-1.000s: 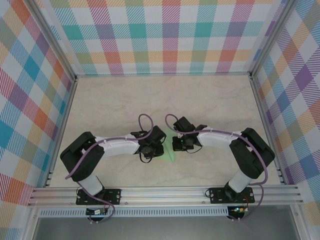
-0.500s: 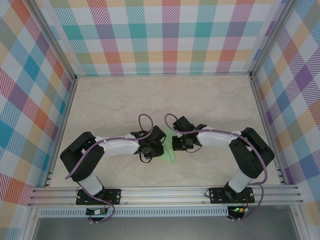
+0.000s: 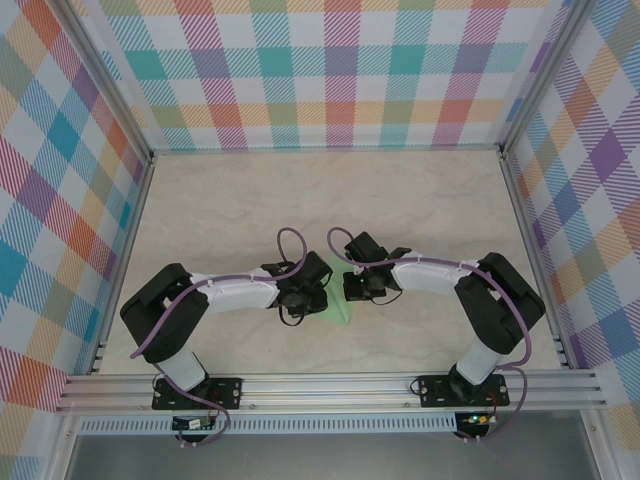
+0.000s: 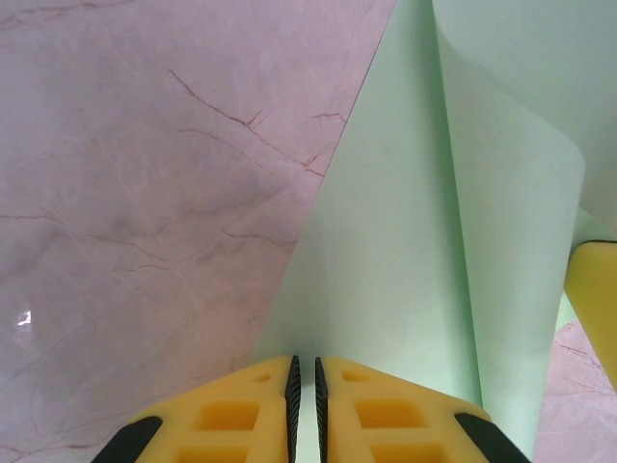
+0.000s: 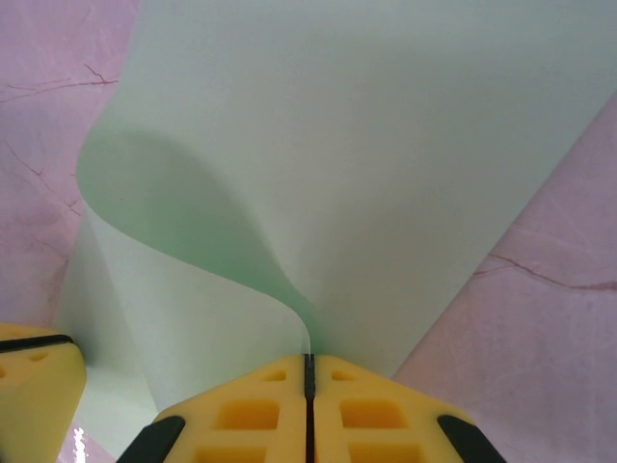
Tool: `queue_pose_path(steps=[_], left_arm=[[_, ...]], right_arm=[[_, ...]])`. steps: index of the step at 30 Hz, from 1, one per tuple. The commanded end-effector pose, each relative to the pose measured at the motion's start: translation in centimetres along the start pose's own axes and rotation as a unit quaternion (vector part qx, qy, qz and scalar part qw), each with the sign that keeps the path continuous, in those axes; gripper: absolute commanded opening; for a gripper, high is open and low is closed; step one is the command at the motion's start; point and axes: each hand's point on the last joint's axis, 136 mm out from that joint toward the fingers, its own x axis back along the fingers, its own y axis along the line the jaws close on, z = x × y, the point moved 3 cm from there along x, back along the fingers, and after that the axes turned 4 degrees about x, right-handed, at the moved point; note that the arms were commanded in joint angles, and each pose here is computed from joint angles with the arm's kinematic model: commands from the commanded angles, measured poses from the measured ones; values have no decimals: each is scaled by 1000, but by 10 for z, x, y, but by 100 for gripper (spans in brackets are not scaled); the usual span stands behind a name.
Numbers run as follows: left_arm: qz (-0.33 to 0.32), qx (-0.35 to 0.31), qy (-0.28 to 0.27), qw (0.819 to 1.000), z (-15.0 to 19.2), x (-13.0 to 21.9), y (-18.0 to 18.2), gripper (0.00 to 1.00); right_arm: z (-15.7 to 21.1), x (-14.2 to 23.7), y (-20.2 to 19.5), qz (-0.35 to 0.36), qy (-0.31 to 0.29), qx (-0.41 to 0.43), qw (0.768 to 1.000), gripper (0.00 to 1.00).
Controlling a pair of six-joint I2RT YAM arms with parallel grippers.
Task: Fold a paper plane with a square sheet of paper (pick it up from the middle)
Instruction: Fold the triangle a second time at the center of the table.
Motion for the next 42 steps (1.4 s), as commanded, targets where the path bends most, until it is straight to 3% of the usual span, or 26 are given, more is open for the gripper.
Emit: queue_pose_path(steps=[1, 21, 25, 27, 28, 33, 42], left_arm=[[-14, -4, 13, 1000, 4, 1, 4, 15], [10, -7, -2, 1000, 0, 14, -4, 15], [58, 3, -27, 998, -9, 37, -14, 12], [114, 19, -36, 993, -18, 48, -23, 5], [143, 32, -35, 989, -21, 52, -26, 1], [277, 86, -10, 957, -39, 56, -43, 0], [306, 99, 12, 947, -48, 34, -60, 0]], right_arm=[[-6, 0, -1, 8, -3, 6, 1000, 8], [2, -9, -9, 21, 16, -1, 1000, 7], [5, -10, -12, 28, 18, -3, 999, 8], [7, -11, -13, 30, 19, -3, 999, 8], [7, -11, -14, 31, 20, -3, 999, 7], [7, -12, -14, 30, 19, -5, 999, 7], [9, -13, -15, 31, 22, -7, 999, 7]])
